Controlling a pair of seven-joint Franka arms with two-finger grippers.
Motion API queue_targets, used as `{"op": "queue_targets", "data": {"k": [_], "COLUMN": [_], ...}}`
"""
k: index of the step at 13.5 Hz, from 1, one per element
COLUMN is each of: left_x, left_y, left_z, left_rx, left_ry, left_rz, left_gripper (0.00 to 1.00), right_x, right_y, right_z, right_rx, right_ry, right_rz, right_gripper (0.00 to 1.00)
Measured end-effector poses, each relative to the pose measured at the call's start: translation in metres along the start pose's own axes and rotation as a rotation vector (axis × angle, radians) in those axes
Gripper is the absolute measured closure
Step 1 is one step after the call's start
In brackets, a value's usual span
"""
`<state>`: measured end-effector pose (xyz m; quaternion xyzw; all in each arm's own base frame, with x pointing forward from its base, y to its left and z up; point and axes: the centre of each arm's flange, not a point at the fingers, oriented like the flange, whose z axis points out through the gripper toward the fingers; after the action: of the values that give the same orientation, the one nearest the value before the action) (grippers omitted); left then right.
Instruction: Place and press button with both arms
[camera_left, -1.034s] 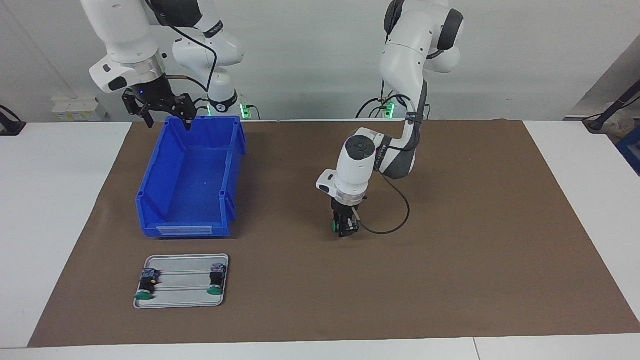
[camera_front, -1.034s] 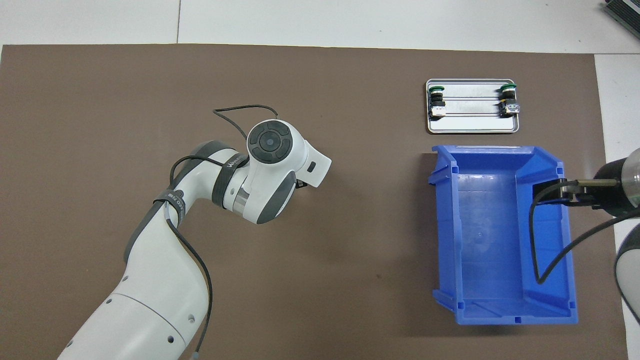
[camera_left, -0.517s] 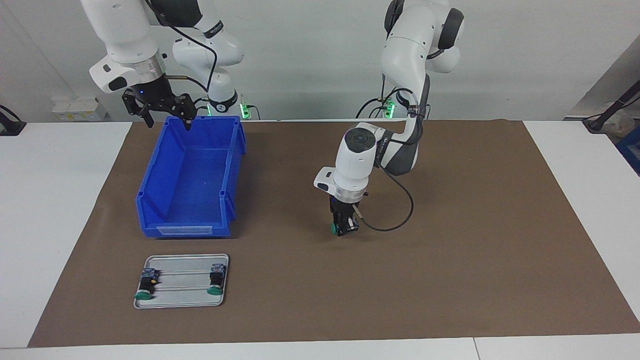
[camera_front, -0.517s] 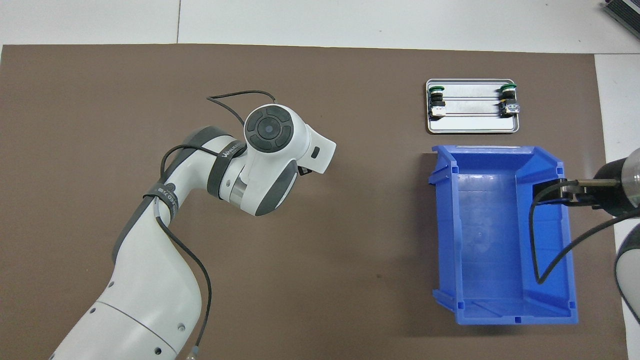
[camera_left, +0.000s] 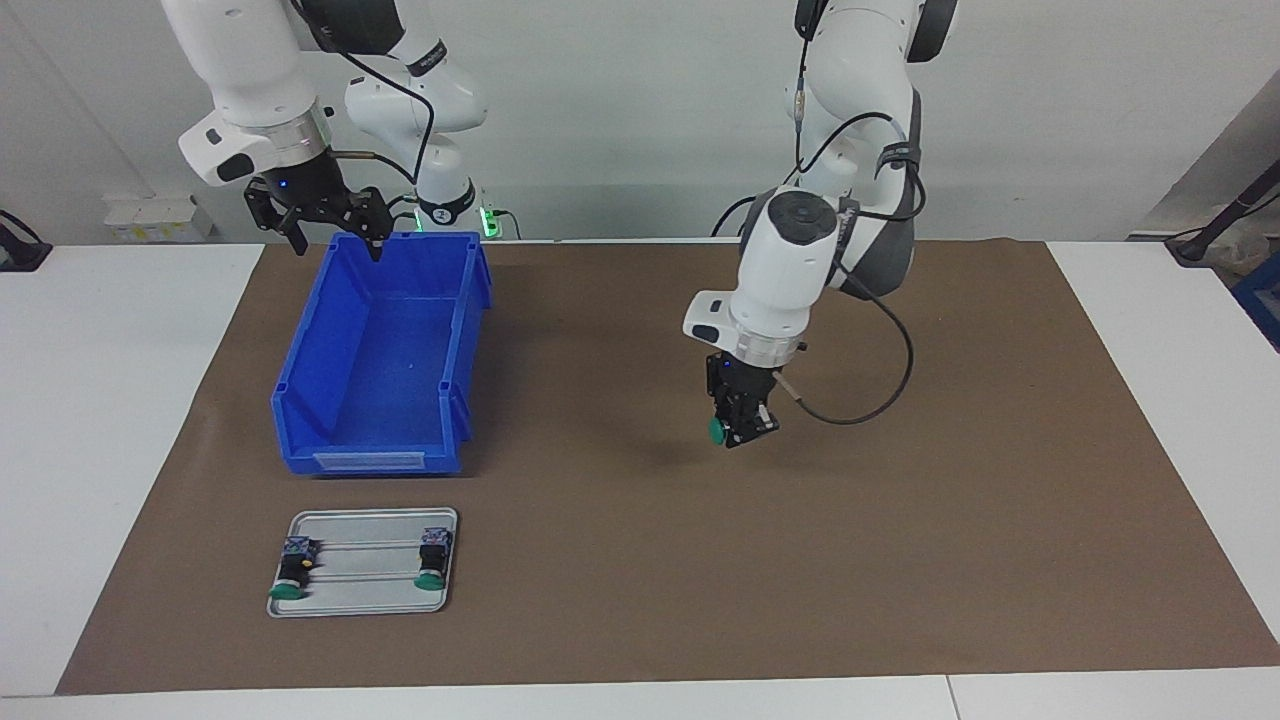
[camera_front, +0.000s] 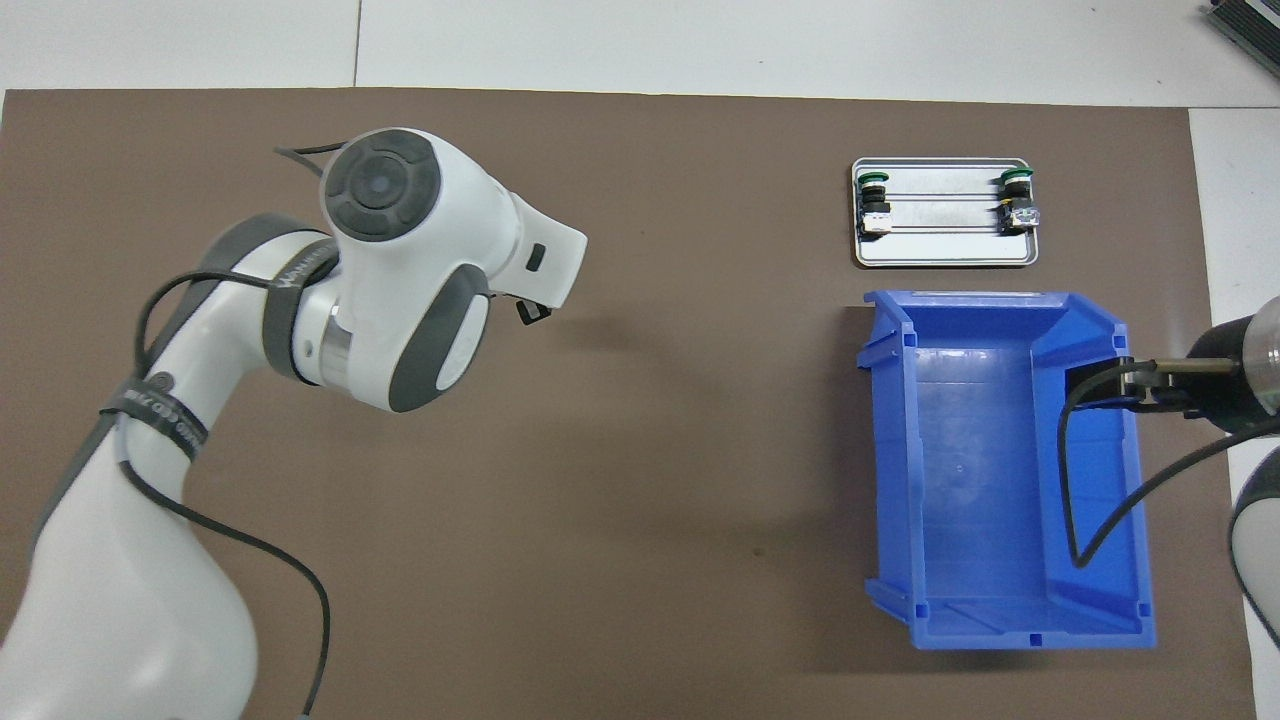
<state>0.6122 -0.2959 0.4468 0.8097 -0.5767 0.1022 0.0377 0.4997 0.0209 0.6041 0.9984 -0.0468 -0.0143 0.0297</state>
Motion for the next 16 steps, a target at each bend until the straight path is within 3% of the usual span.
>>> {"op": "queue_targets", "data": {"k": [3,8,11,16], "left_x": [-0.062,-0.157,-0.193,-0.223], "left_y": [-0.030,-0.048,-0.036,0.001], "left_z": [-0.016,-0.002,0.015,0.038], "left_rx": [-0.079,-0.177,-0.182,-0.151], "left_ry": [0.071,0.244,0.411,0.649], "left_rz": [-0.045,-0.084,-0.114,-0.168], "left_gripper": [0.67,0.67,0.67,0.67], "right_x": [0.000,0.000,0.000,0.000], "right_y": [0.000,0.000,0.000,0.000], "right_z": [0.000,0.000,-0.001,-0.006], "right_rx": [0.000,0.000,0.000,0.002], "right_ry": [0.000,0.000,0.003,0.013], "right_rz": [0.000,0.000,0.000,0.001], "right_gripper": [0.00,0.00,0.00,0.00]}}
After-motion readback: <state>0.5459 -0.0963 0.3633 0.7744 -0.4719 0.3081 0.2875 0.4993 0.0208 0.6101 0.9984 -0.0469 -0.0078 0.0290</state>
